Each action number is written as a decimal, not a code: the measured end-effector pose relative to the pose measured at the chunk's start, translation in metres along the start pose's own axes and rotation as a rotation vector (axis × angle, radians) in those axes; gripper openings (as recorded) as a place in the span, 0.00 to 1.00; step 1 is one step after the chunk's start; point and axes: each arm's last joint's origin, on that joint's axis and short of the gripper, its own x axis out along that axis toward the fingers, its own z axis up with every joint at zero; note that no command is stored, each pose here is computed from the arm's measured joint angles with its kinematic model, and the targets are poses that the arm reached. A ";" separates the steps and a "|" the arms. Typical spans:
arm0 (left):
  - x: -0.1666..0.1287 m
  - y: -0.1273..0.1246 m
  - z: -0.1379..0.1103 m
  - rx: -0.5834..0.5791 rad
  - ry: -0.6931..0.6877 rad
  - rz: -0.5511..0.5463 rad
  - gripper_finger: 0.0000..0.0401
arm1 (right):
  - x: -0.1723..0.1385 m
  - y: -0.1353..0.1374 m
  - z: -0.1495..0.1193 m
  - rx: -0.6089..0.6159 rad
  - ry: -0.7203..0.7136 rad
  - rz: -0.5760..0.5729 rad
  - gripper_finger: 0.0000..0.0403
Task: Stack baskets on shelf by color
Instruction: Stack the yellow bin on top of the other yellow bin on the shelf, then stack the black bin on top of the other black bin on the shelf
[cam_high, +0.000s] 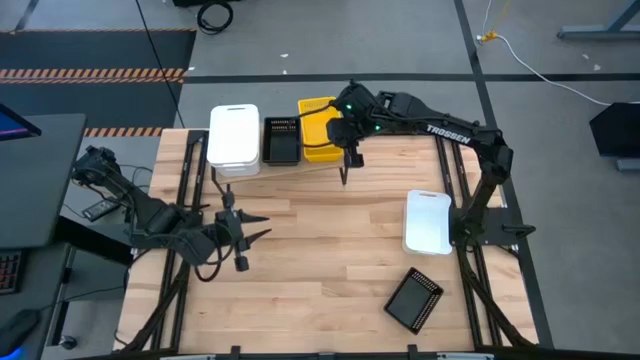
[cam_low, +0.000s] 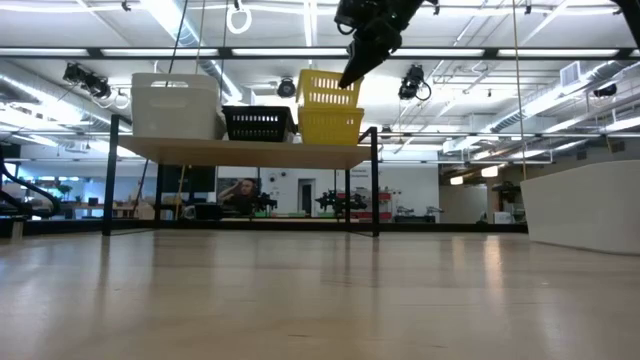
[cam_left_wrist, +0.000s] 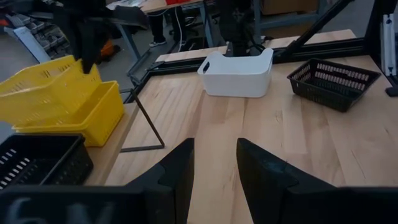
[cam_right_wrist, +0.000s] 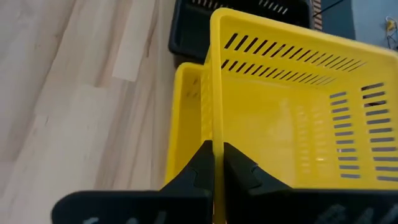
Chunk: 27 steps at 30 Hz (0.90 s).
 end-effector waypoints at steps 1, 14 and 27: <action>0.000 0.000 0.000 -0.001 0.000 0.000 0.32 | 0.001 0.001 0.000 0.007 0.004 0.005 0.03; 0.000 0.000 0.000 -0.006 0.000 0.000 0.32 | 0.010 0.019 0.004 0.066 0.045 -0.024 0.04; 0.000 0.000 0.000 -0.006 0.000 0.000 0.32 | 0.010 0.018 0.004 0.091 0.058 -0.061 0.27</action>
